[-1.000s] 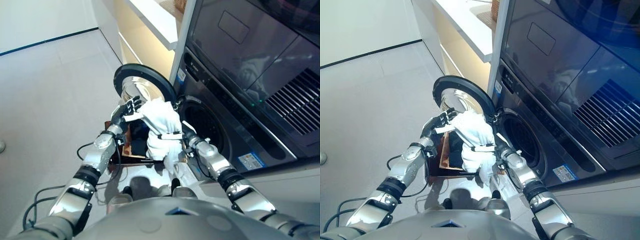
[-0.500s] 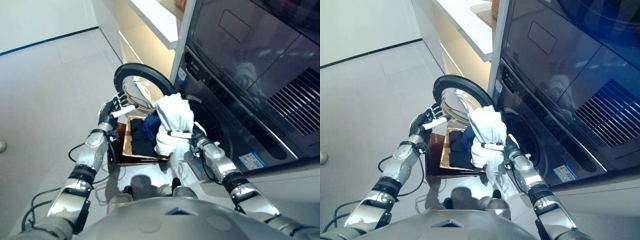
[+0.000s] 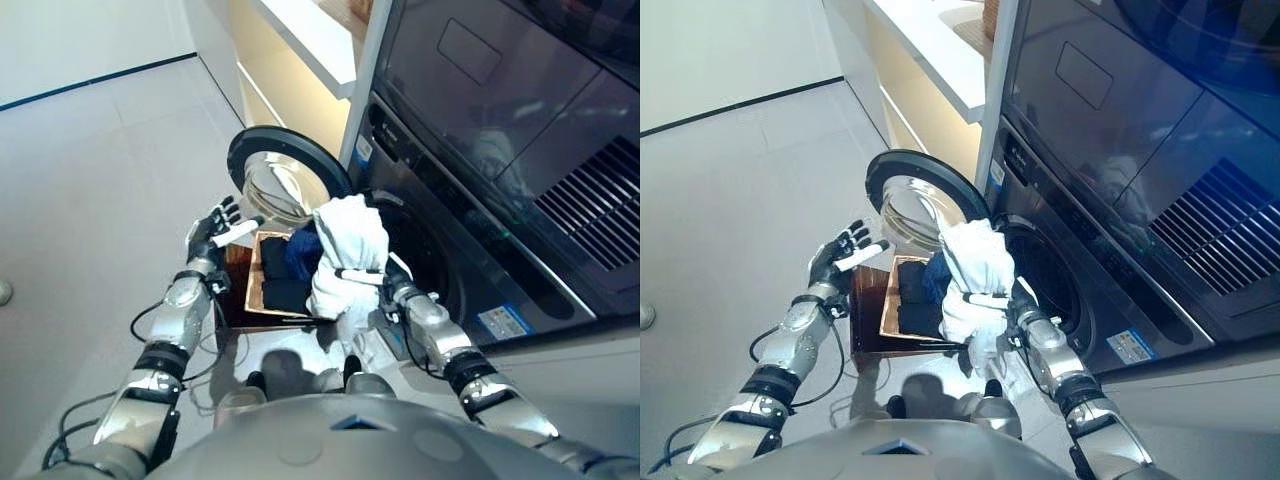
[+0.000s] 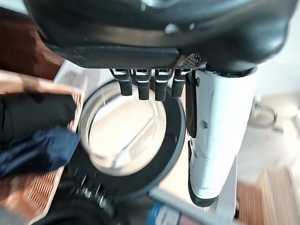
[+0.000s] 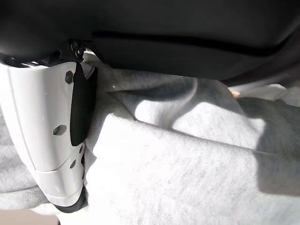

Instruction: Pick up the clothes and place them into the washing machine

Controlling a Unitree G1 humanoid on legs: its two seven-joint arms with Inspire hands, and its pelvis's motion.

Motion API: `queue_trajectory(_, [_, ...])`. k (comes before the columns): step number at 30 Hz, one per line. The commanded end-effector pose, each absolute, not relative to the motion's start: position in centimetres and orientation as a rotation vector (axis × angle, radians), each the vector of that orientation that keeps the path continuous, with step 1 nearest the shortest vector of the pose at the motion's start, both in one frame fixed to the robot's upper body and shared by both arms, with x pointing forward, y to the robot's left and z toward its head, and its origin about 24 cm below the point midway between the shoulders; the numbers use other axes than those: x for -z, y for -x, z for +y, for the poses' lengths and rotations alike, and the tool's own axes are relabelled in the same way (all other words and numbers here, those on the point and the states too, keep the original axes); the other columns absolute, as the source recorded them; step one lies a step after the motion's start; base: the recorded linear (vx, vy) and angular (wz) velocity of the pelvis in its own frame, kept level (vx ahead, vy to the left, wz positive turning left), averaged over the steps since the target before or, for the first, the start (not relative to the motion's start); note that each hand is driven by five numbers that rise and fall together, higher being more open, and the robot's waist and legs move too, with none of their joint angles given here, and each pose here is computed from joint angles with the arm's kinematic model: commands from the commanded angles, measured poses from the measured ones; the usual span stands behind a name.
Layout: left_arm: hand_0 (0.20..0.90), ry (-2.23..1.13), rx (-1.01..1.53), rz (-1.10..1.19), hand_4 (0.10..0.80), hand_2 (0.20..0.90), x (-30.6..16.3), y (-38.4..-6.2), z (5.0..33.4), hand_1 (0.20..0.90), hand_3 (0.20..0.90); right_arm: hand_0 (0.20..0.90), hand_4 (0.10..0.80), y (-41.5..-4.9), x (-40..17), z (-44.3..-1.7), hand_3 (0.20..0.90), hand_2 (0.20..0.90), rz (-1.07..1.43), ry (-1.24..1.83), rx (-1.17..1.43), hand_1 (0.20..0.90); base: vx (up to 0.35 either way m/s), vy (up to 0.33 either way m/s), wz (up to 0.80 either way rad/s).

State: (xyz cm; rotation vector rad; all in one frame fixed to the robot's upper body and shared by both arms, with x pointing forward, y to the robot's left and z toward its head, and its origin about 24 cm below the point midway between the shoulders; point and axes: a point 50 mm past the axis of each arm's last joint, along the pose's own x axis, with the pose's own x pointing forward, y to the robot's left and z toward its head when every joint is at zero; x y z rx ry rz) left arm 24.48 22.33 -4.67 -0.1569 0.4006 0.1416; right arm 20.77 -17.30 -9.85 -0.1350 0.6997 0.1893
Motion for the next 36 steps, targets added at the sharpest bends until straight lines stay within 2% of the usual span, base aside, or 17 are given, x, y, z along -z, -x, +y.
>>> queue_trajectory(1, [0.9, 0.153, -0.237, 0.095, 0.8, 0.9, -0.7, -27.6, 24.8, 0.9, 0.9, 0.2, 0.3, -24.0, 7.1, -16.8, 0.2, 0.2, 0.505, -0.009, -0.148, 0.2, -0.019, 0.017, -0.17])
queue_trajectory(8, [0.9, 0.228, -0.339, 0.027, 0.8, 0.9, -1.2, -26.3, 25.7, 0.9, 0.9, 0.2, 0.3, -24.1, 7.5, -17.5, 0.2, 0.2, 0.525, -0.105, -0.06, 0.2, -0.051, 0.007, -0.15])
queue_trajectory(17, [0.9, 0.293, -0.346, -0.03, 0.8, 0.9, -2.2, -26.3, 25.2, 0.9, 0.9, 0.2, 0.3, -25.0, 7.7, -18.6, 0.2, 0.2, 0.524, -0.315, 0.11, 0.2, -0.054, -0.011, -0.01])
queue_trajectory(23, [0.9, 0.319, -0.312, -0.081, 0.8, 0.9, -3.3, -26.6, 24.5, 0.9, 0.9, 0.2, 0.3, -27.1, 6.4, -19.7, 0.2, 0.2, 0.439, -0.555, 0.278, 0.2, -0.102, -0.016, 0.0])
queue_trajectory(36, [0.9, 0.413, -0.215, -0.225, 0.8, 0.9, -6.6, -26.9, 23.0, 0.9, 0.9, 0.2, 0.3, -31.9, 1.6, -22.4, 0.2, 0.2, 0.278, -0.636, 0.39, 0.2, -0.062, -0.01, 0.05])
